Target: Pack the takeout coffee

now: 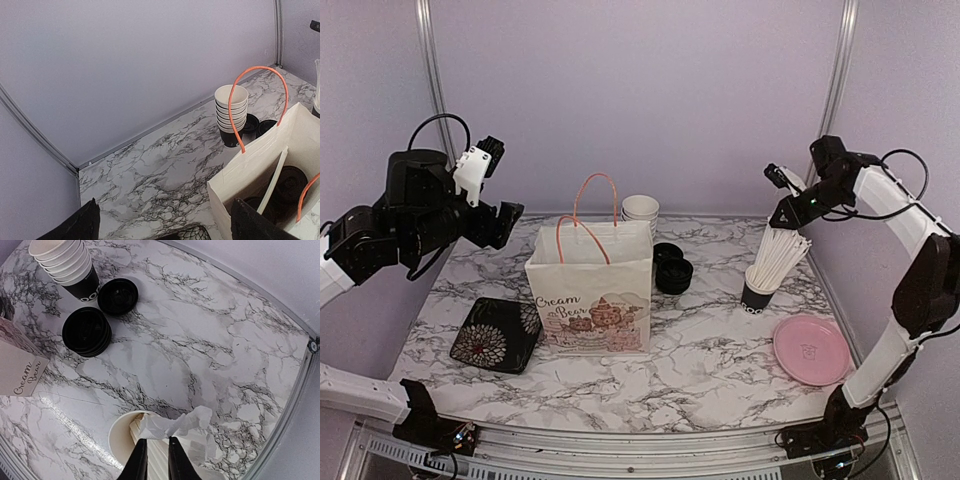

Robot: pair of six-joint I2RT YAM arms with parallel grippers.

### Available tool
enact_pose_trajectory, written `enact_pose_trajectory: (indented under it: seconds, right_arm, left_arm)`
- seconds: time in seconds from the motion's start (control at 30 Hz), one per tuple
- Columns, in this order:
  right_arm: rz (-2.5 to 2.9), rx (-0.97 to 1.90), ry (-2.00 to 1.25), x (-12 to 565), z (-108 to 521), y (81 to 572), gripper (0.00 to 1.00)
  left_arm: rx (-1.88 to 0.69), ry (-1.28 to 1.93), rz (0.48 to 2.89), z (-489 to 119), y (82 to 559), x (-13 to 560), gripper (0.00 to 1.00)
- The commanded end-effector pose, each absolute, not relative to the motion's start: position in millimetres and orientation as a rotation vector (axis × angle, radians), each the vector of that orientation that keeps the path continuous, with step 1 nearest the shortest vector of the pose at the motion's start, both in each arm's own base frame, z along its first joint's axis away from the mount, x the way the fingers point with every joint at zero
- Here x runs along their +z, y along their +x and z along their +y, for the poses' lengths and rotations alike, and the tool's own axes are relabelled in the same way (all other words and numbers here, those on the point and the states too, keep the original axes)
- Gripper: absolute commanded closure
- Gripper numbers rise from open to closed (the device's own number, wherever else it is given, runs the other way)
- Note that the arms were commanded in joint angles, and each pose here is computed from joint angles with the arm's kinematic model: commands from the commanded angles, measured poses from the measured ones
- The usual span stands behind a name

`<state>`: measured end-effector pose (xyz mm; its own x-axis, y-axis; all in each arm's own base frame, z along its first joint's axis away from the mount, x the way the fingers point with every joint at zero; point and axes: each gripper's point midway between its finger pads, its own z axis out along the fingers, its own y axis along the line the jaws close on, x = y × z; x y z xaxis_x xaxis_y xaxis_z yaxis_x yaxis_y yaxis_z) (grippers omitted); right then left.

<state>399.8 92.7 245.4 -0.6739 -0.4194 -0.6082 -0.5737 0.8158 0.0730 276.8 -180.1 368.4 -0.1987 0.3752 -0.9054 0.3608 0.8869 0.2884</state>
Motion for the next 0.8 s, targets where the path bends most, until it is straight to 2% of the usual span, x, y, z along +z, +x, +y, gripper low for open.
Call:
enact_pose_trajectory:
  seconds: [0.0, 0.27, 0.33, 0.47, 0.77]
  right_arm:
    - [2.35, 0.362, -0.745, 265.2, 99.1, 403.4, 0.87]
    - [2.304, 0.346, -0.75, 282.7, 100.1, 397.8, 0.92]
    - [2.301, 0.343, -0.752, 283.4, 100.2, 398.2, 0.83]
    - [2.315, 0.345, -0.749, 278.0, 99.9, 402.2, 0.75]
    - [2.314, 0.35, -0.769, 276.1, 108.9, 408.7, 0.7]
  left_arm:
    - [0.001, 0.545, 1.787, -181.9, 276.8, 371.3, 0.09]
    - [-0.006, 0.545, 1.785, -182.9, 276.8, 371.9, 0.09]
    - [-0.007, 0.547, 1.785, -183.5, 276.9, 371.5, 0.09]
    - [-0.013, 0.547, 1.786, -184.3, 276.9, 371.3, 0.09]
    - [-0.009, 0.545, 1.784, -181.7, 275.2, 370.9, 0.09]
